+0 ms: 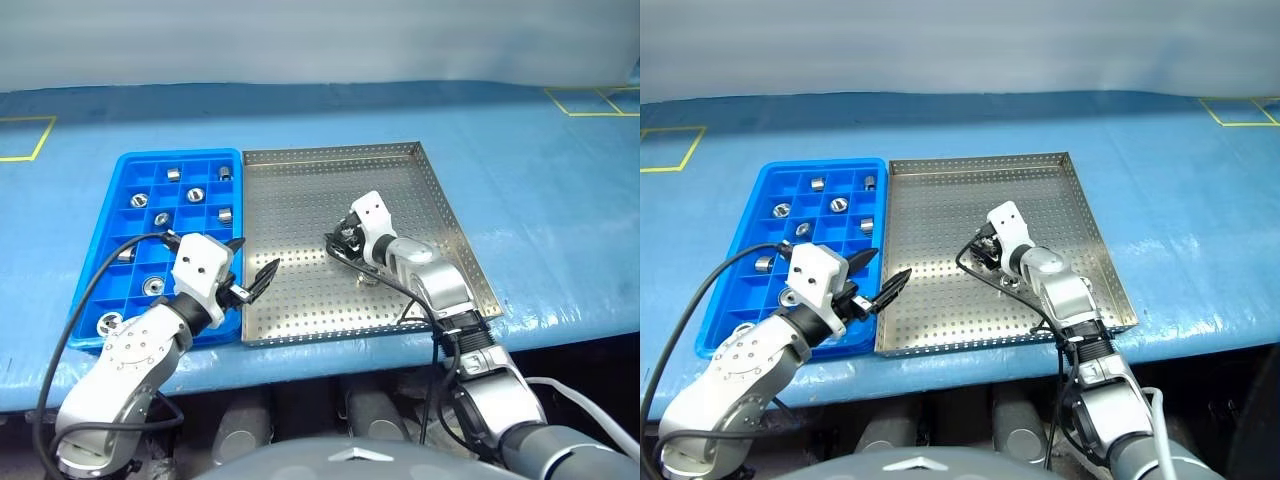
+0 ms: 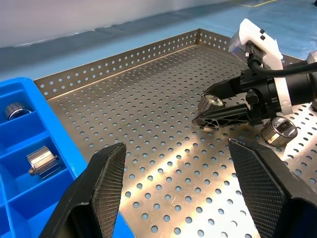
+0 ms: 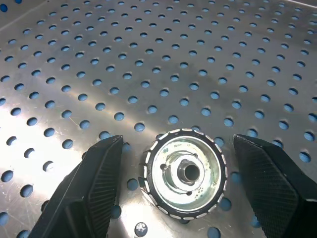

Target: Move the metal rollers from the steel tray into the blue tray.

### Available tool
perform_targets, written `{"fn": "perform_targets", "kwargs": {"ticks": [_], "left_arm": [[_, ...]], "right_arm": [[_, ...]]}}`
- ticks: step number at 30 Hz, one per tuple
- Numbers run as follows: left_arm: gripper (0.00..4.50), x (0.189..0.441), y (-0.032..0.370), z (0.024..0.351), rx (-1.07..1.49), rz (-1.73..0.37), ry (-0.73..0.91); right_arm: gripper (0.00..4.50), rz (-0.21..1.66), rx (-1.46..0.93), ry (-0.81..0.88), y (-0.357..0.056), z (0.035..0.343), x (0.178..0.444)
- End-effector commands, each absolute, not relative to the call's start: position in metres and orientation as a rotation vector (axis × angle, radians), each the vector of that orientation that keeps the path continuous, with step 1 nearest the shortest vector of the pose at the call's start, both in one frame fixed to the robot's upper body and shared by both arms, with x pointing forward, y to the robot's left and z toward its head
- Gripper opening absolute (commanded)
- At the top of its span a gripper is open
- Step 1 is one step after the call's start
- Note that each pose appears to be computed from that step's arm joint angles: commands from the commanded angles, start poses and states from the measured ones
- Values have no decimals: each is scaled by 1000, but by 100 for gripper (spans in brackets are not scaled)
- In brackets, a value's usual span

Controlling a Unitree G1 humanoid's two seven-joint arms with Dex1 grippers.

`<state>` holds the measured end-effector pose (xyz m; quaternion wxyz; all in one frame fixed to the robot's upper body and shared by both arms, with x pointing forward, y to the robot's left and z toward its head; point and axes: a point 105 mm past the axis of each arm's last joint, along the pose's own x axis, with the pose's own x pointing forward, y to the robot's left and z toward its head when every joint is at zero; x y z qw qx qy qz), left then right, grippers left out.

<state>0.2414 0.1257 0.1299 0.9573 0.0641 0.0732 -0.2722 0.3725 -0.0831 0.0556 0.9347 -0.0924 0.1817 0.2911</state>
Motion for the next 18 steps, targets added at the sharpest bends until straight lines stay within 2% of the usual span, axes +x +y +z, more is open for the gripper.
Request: {"fn": "perform_targets", "kwargs": {"ticks": [1, 3, 7, 12, 18], "left_arm": [[360, 239, 123, 141, 163, -560, 92], [361, 240, 123, 142, 166, -560, 91], [361, 240, 124, 142, 170, -560, 87], [361, 240, 123, 142, 167, -564, 83], [361, 237, 127, 142, 181, -549, 68]], "right_arm": [[354, 558, -193, 354, -89, 63, 380], [312, 548, -193, 359, -91, 63, 380], [186, 527, -200, 338, -94, 67, 379], [181, 528, -217, 231, -86, 93, 378], [181, 747, -195, -26, -26, 162, 357]]}}
